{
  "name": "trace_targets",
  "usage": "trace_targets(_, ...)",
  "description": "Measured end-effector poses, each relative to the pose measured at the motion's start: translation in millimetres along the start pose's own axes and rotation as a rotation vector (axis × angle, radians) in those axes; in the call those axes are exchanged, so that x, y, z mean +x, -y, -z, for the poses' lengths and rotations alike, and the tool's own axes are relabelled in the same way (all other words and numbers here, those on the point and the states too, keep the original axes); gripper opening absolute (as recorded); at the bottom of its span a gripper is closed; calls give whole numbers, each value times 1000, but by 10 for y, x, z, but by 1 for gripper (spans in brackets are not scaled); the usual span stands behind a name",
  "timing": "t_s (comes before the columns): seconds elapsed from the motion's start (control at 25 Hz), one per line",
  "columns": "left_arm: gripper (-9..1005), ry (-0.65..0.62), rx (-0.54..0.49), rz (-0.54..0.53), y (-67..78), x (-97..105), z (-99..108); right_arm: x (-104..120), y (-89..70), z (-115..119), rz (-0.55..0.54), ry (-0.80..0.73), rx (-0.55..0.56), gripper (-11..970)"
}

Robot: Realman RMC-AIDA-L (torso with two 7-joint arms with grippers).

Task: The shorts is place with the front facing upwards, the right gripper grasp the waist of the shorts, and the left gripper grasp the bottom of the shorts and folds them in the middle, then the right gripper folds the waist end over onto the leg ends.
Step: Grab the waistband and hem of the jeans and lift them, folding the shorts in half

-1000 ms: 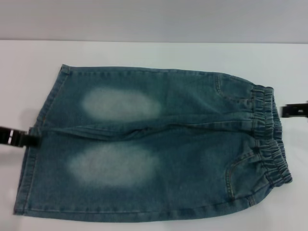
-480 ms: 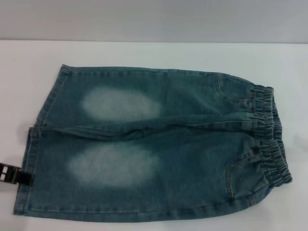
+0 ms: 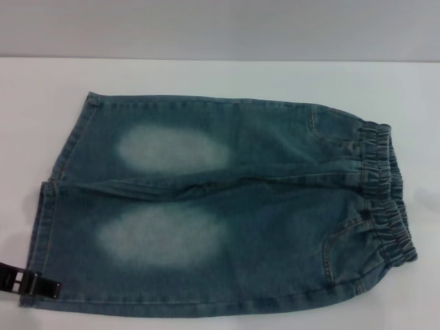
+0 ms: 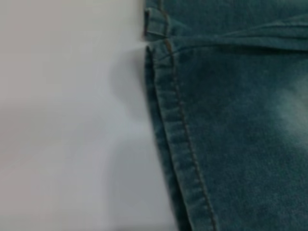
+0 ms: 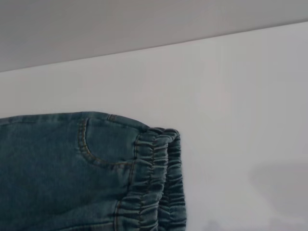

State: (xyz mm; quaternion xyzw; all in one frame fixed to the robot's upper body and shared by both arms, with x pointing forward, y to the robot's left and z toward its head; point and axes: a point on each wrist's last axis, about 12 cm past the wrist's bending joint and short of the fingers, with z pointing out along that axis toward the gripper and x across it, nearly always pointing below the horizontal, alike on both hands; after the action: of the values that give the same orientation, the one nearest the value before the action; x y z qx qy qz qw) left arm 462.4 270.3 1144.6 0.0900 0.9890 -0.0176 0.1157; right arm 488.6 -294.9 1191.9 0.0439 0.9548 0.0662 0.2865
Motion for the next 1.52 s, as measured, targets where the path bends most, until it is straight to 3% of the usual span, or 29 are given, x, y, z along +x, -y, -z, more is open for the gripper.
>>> trace_targets(1.52,816,-24,1,4,84,-20,-170,-58,-46,-1,63,4,-5,747)
